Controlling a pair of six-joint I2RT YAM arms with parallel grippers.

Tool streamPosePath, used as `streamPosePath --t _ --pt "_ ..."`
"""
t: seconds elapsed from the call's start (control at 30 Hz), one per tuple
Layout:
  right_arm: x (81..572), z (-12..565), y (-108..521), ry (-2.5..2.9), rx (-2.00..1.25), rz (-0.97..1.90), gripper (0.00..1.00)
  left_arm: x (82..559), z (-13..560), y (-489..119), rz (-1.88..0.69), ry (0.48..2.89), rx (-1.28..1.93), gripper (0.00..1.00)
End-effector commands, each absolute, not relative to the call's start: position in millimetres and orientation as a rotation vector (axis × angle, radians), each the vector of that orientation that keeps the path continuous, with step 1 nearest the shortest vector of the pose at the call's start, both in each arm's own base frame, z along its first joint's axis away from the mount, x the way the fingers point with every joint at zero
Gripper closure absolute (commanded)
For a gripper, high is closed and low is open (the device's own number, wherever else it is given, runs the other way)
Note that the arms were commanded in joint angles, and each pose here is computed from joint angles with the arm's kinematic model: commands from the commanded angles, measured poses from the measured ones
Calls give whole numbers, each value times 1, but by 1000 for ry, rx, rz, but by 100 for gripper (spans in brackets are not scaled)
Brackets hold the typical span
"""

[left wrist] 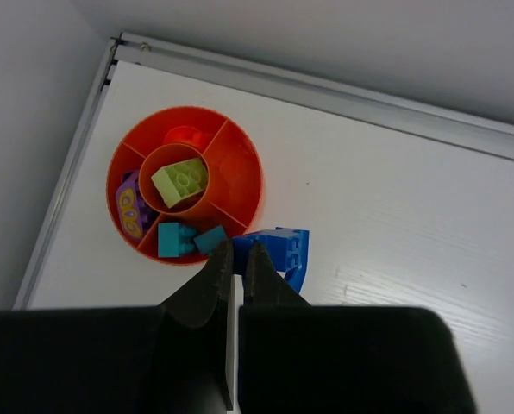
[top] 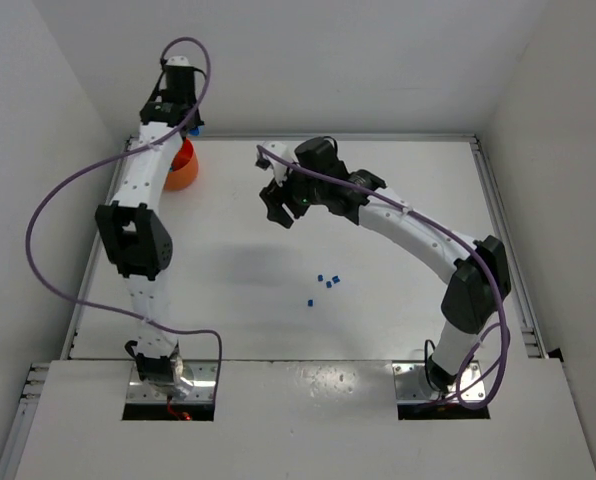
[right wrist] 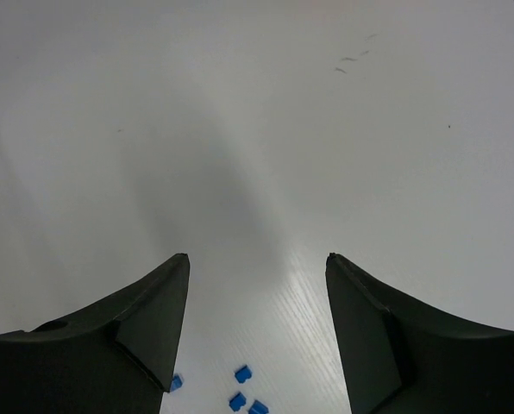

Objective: Sort the legos into containers by color

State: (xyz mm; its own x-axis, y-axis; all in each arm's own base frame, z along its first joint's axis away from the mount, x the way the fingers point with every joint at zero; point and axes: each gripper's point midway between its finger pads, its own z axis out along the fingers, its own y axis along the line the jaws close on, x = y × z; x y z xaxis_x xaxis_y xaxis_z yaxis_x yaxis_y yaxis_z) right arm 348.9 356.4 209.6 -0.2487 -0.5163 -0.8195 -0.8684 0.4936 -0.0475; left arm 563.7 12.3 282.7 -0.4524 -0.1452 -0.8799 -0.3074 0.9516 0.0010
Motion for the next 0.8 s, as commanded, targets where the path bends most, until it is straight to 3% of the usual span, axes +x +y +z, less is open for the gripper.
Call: streamPosePath --t 0.0,0.4,0.77 --pt "360 218 354 1878 -1109 540 35 576 280 26 451 1999 -388 100" --pt "372 195 341 1959 -1064 606 35 607 246 47 719 1945 -389 100" --pt "371 188 345 1983 -1062 694 35 616 218 47 749 1974 -362 99"
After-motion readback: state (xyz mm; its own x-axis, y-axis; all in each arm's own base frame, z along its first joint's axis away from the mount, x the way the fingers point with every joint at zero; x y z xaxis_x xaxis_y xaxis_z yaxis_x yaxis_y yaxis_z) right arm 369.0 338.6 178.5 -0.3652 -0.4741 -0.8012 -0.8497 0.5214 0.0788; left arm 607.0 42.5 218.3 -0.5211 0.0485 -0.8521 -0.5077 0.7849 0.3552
